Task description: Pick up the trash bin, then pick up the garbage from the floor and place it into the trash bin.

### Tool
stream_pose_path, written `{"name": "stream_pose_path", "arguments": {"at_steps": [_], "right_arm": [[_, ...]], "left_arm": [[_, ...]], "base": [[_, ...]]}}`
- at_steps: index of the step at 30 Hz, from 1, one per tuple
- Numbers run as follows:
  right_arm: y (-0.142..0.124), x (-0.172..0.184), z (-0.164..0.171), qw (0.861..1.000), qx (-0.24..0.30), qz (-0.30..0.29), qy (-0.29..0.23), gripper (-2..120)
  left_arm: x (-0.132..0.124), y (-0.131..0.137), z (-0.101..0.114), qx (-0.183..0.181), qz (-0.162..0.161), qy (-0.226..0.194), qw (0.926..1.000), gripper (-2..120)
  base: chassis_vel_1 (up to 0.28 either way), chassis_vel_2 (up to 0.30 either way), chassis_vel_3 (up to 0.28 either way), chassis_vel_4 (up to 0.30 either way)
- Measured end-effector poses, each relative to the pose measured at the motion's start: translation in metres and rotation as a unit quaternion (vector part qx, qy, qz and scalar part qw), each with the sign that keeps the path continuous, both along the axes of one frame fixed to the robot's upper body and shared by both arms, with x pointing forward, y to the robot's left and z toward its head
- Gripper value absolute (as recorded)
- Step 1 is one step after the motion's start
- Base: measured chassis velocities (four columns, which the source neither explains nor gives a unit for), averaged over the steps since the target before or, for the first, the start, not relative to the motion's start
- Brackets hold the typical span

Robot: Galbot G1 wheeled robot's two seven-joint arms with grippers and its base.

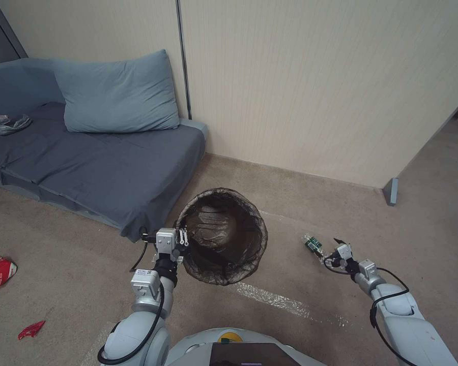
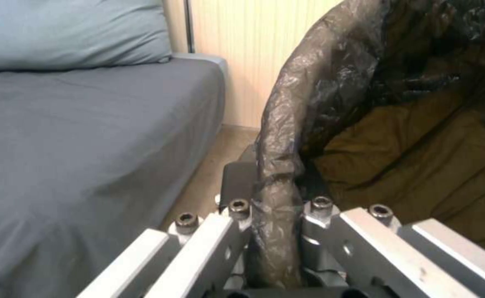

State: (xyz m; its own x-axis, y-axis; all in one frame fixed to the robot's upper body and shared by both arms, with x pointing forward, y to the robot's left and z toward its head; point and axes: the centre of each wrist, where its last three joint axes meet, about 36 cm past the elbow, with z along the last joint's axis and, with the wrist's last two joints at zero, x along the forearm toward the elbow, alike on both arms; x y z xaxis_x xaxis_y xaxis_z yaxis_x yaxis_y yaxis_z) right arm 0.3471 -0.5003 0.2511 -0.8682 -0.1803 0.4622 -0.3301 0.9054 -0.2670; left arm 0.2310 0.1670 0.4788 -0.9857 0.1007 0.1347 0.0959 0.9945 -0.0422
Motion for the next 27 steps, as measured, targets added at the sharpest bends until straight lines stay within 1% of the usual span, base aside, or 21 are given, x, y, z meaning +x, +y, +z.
{"name": "stream_pose_path", "arguments": {"at_steps": [5,8,10,13,18,21,22,25,26,27], "right_arm": [[-0.007,0.002,-0.007,1.0,0.007,-0.016,0.009,100],[-0.017,0.006,-0.017,0.999,0.02,-0.039,0.023,100],[-0.018,0.009,-0.022,0.998,0.028,-0.047,0.028,100],[-0.007,0.015,-0.039,0.996,0.052,-0.06,0.044,100],[0.0,0.017,-0.055,0.993,0.068,-0.072,0.058,100],[0.007,0.015,-0.072,0.99,0.082,-0.084,0.072,92],[0.007,0.015,-0.072,0.99,0.082,-0.084,0.072,92],[0.016,0.012,-0.086,0.988,0.091,-0.09,0.083,77],[0.016,0.012,-0.086,0.988,0.091,-0.09,0.083,77],[0.017,0.011,-0.088,0.988,0.092,-0.092,0.085,73]], "left_arm": [[-0.001,0.001,0.0,0.002,0.002,0.0,1.0,3],[-0.002,0.001,0.001,0.003,0.003,0.002,1.0,3],[-0.003,0.001,0.0,0.004,0.004,0.003,1.0,3],[-0.004,0.002,0.0,0.007,0.006,0.004,0.9999,3],[-0.005,0.003,0.0,0.01,0.009,0.005,0.9999,3],[-0.006,0.004,-0.001,0.013,0.011,0.007,0.9998,3],[-0.006,0.004,-0.001,0.013,0.011,0.007,0.9998,3],[-0.006,0.004,-0.002,0.014,0.011,0.008,0.9998,3],[-0.006,0.004,-0.002,0.014,0.011,0.008,0.9998,3],[-0.007,0.003,-0.002,0.014,0.011,0.009,0.9998,3]], "base": [[0.0,0.0,0.0,0.0],[0.0,0.0,0.0,0.0],[0.0,0.0,0.0,0.0],[0.0,0.0,0.0,0.0],[0.0,0.0,0.0,0.0],[0.0,0.0,0.0,0.0],[0.0,0.0,0.0,0.0],[0.0,0.0,0.0,0.0],[0.0,0.0,0.0,0.0],[0.0,0.0,0.0,0.0]]}}
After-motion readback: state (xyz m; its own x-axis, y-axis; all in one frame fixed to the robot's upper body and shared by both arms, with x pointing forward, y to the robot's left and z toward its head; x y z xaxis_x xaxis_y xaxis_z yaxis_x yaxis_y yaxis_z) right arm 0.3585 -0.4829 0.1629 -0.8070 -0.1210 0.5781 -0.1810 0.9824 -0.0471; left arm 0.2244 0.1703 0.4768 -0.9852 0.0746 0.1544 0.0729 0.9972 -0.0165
